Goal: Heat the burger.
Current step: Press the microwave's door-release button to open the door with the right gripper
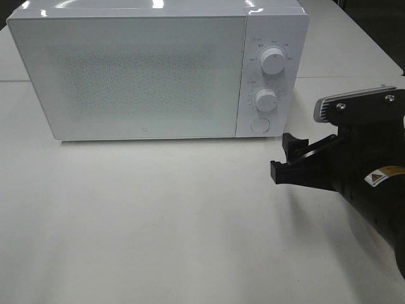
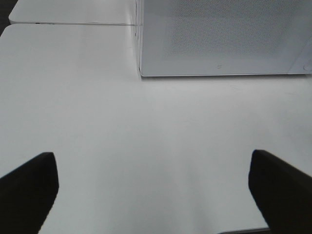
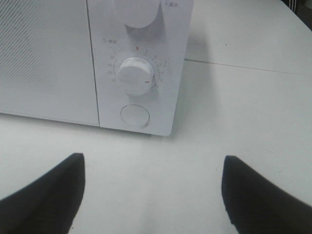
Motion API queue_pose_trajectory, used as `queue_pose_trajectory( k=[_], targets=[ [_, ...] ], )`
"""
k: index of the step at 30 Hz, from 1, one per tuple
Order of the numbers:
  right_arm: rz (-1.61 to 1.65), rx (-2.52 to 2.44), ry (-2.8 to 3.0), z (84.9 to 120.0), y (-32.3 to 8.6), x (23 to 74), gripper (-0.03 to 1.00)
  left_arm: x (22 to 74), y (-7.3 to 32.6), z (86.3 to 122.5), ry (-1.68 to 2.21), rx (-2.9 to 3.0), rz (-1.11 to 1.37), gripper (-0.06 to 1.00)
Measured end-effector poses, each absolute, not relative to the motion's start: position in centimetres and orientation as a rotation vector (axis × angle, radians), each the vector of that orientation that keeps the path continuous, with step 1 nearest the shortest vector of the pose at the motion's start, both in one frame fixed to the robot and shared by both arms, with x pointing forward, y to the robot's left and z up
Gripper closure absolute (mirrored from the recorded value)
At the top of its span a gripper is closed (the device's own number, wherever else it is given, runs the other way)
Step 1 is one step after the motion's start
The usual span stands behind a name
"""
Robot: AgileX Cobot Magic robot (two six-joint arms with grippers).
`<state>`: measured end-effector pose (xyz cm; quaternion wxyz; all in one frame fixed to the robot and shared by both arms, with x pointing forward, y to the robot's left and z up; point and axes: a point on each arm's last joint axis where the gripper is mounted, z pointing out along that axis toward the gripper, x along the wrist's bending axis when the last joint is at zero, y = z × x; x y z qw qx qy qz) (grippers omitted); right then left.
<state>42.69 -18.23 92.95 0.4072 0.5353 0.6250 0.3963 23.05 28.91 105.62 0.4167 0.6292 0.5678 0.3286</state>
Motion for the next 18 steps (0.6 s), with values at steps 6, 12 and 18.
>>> queue_pose_trajectory(
  k=[6,12,18],
  targets=[
    [0.991,1.371,1.6,91.99,-17.52,42.32,0.22,23.05,28.91,105.62,1.425,1.58,0.825,-0.04],
    [1.044,1.448,1.542,92.04,-17.55,42.35,0.22,23.05,28.91,105.62,1.425,1.58,0.825,-0.04],
    [1.16,1.629,1.417,92.04,-17.56,42.36,0.27,23.05,28.91,105.62,1.425,1.58,0.825,-0.04]
  ],
)
